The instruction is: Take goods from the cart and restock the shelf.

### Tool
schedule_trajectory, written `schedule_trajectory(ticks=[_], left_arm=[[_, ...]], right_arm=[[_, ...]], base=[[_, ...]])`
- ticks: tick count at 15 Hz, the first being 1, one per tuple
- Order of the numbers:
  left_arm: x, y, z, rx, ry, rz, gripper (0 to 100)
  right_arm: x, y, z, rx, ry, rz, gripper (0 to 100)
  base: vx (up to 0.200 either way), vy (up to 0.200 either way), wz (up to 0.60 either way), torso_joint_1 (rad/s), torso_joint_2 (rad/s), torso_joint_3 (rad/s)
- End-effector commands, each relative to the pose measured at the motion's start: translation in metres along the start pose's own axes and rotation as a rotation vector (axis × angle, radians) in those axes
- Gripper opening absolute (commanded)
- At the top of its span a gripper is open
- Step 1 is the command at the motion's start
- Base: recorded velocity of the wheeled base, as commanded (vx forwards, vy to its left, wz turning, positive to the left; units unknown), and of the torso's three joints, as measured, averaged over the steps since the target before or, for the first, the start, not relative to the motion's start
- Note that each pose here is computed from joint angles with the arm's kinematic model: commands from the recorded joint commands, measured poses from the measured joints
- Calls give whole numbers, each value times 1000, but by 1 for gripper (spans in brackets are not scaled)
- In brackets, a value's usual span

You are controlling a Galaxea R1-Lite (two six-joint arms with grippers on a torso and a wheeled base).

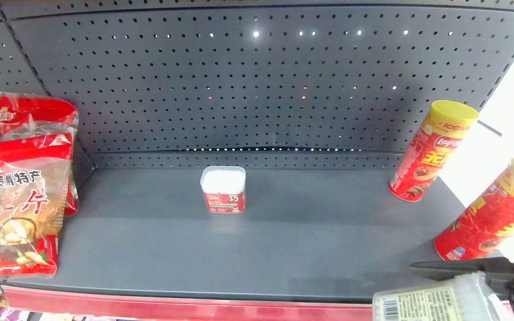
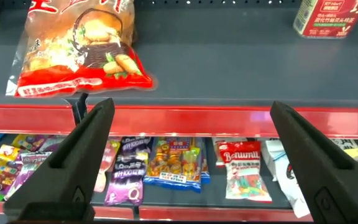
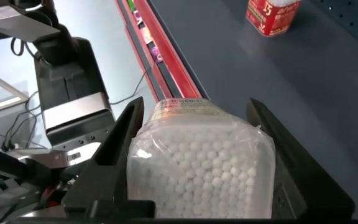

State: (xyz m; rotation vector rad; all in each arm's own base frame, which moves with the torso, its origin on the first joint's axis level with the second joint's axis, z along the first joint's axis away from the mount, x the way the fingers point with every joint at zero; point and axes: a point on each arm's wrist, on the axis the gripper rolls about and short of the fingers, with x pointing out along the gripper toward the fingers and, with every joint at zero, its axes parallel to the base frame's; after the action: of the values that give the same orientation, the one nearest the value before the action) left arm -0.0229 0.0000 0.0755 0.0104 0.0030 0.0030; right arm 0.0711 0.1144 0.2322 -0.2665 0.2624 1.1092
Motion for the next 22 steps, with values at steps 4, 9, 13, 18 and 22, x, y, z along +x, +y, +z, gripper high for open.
schedule_trajectory(ticks=[4,9,13,18,22], left_arm=[[0,-1,0,19,-2,-26,100],[0,-1,0,3,0,-24,100],[0,-1,0,5,0,-23,100],[0,-1,0,0,0,-23,100],[0,-1,0,-1,1,-23,100]], right_arm=[[7,-2,4,3,-22,-7,0],[6,-2,0,15,-16,-8,0],[4,-3,-3,34,-12,-20,0],[5,-3,-8,38,3,-23,0],[5,-4,-9,39,5,-26,0]], base=[[0,0,0,0,0,0],[0,0,0,0,0,0],[0,0,0,0,0,0],[0,0,0,0,0,0],[0,150,0,-2,1,4]])
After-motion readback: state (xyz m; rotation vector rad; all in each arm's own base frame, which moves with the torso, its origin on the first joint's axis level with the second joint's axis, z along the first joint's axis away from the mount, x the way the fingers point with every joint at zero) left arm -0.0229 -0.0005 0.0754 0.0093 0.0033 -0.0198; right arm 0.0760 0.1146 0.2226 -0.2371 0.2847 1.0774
